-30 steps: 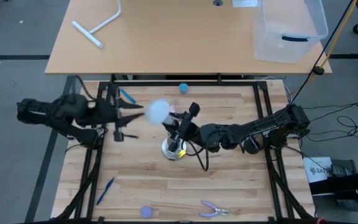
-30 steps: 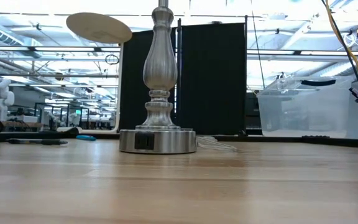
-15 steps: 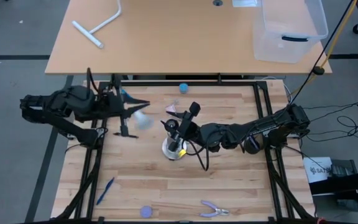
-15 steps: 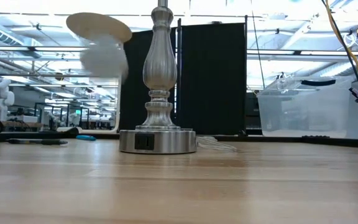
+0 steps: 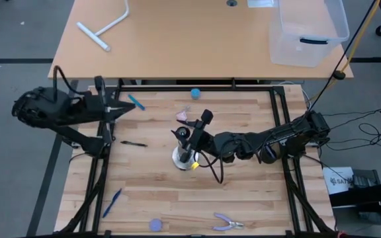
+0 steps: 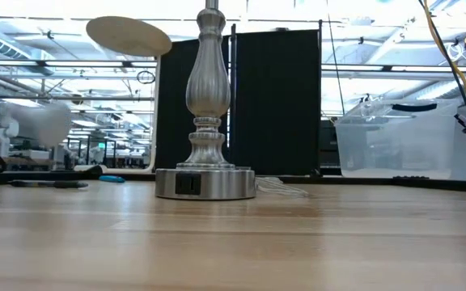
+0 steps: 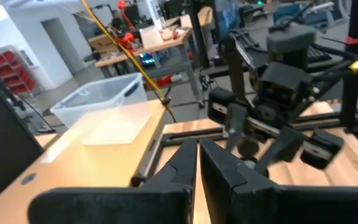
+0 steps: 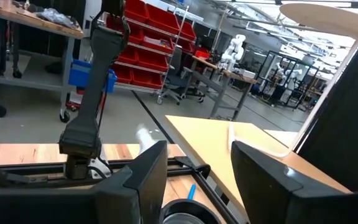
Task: Screw lightbulb
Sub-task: Insert the lightbulb into the lamp
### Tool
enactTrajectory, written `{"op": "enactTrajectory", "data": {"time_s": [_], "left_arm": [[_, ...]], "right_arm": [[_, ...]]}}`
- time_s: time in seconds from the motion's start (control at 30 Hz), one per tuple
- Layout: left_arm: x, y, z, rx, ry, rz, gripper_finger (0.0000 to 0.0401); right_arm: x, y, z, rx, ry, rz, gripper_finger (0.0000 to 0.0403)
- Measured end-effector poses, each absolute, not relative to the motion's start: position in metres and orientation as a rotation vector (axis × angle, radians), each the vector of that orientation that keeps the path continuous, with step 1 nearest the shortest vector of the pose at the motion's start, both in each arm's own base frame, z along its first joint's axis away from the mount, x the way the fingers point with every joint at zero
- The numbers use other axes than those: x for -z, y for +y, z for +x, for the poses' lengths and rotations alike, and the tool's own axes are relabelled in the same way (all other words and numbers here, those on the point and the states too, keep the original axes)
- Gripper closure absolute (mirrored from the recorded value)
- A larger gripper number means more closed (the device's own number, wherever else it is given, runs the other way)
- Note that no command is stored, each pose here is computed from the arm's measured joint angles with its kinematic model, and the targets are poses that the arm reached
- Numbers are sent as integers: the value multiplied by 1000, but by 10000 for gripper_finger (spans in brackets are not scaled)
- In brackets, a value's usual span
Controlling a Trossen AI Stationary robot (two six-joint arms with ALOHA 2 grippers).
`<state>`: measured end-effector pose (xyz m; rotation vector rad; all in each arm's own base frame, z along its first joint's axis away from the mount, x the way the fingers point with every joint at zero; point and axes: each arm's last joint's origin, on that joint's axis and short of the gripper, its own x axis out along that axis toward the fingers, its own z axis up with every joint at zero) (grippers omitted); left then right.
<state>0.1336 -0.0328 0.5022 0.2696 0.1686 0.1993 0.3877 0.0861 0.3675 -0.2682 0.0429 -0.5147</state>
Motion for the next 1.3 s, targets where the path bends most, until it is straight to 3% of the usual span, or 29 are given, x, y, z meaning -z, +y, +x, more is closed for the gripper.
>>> {"op": "enactTrajectory", "data": {"time_s": [1.03,1.3], "left_arm": [[-491,-35,138,-193,270,256,377],[-459,-25,129,-477,552,244,377]], "right_arm": [[-369,87,387,514,43,-290,232],[-371,97,385,489,56,-436,232]]}}
